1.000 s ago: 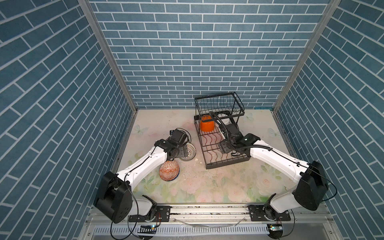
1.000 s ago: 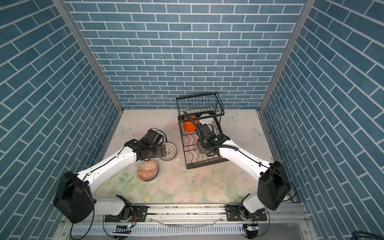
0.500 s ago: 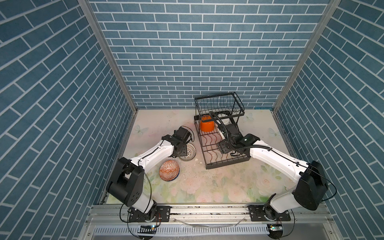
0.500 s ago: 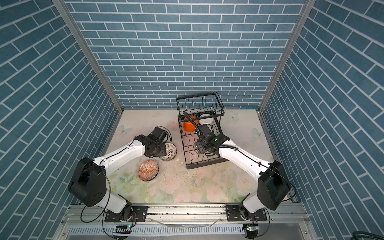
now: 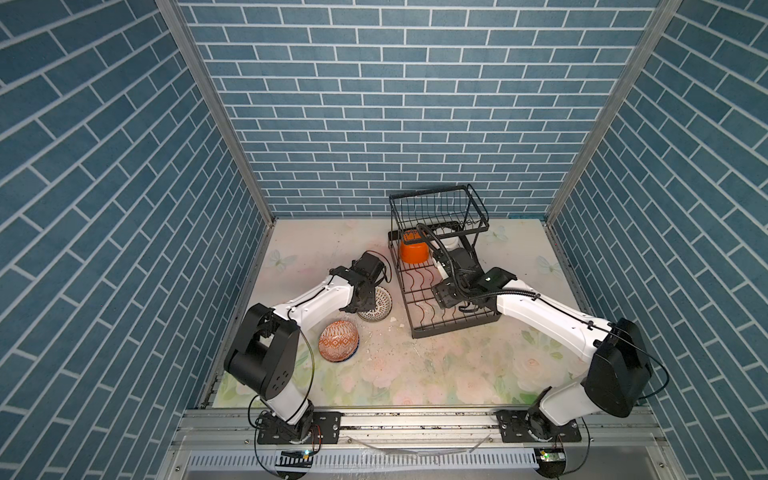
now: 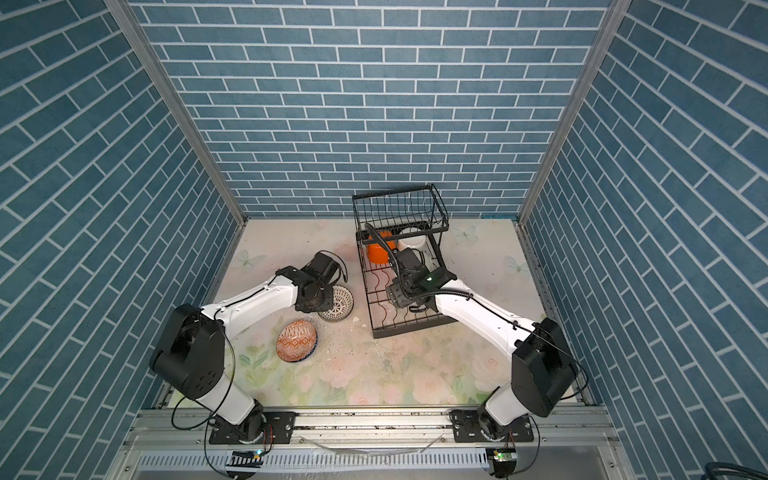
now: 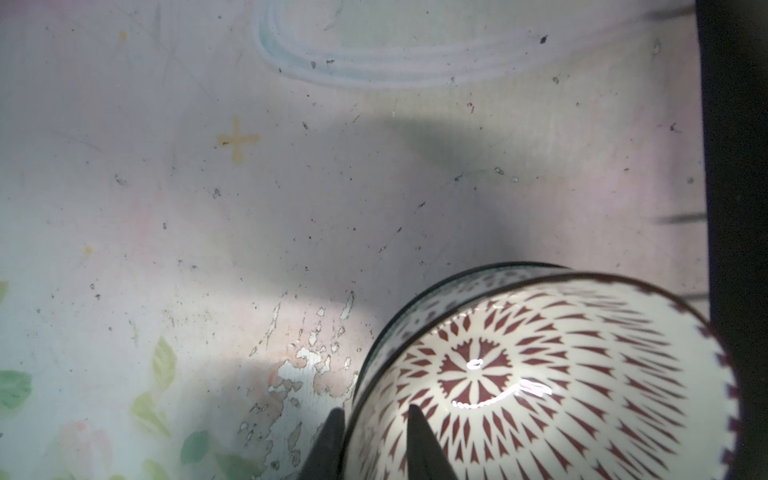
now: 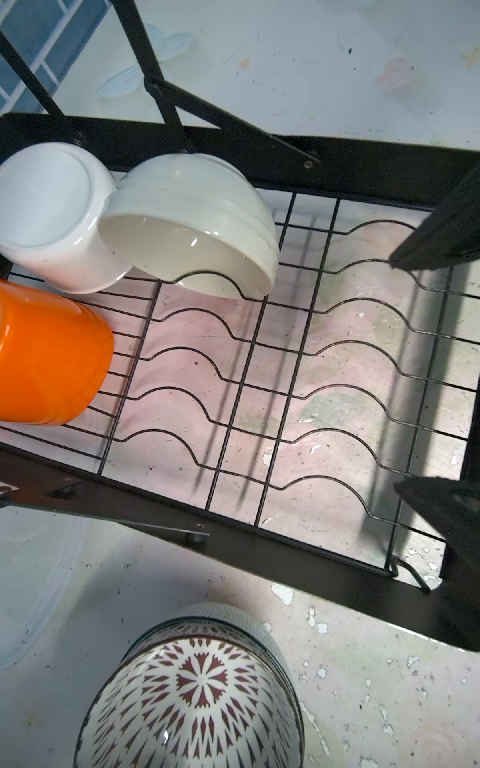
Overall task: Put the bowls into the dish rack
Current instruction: 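Close the left gripper on the rim of the maroon-patterned bowl and lift it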
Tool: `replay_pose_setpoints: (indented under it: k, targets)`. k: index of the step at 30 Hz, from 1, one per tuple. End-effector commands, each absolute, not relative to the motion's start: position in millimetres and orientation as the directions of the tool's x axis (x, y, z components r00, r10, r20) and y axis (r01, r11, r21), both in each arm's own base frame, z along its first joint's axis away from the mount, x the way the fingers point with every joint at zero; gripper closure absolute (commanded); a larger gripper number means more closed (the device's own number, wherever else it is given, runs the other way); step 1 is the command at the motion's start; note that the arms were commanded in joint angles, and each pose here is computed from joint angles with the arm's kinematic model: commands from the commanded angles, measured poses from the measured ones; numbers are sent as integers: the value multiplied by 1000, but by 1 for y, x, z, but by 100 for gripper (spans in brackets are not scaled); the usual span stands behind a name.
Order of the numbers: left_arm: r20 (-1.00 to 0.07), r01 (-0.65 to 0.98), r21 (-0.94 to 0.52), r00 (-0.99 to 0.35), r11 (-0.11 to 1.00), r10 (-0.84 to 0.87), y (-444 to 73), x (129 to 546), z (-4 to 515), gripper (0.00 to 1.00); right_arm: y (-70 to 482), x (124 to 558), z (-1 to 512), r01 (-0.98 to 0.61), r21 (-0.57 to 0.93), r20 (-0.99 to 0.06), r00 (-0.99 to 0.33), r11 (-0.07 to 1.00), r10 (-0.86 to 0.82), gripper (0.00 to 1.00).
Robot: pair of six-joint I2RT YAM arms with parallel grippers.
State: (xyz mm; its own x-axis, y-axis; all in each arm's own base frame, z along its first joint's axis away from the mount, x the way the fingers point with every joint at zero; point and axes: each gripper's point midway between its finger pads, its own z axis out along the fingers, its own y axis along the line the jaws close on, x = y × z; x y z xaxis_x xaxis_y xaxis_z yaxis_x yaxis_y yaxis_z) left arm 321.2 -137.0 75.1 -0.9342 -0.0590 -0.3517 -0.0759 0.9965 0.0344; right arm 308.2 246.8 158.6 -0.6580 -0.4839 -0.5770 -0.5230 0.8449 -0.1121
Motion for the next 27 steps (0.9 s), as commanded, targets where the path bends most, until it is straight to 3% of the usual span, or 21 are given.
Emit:
replay_pose_setpoints:
  k: [1, 18, 27]
  targets:
    - [-349, -80, 36, -935, 996, -62, -137, 326, 77, 77, 247, 306, 148, -508, -88, -561, -685, 857, -464, 22]
    - [-370, -85, 42, -927, 996, -63, -132, 323, 86, 97, 248, 305, 142, -510, -79, -550, -694, 857, -464, 23]
    - [-395, -86, 34, -916, 996, -66, -130, 323, 91, 100, 249, 304, 138, -512, -77, -540, -700, 855, -468, 24]
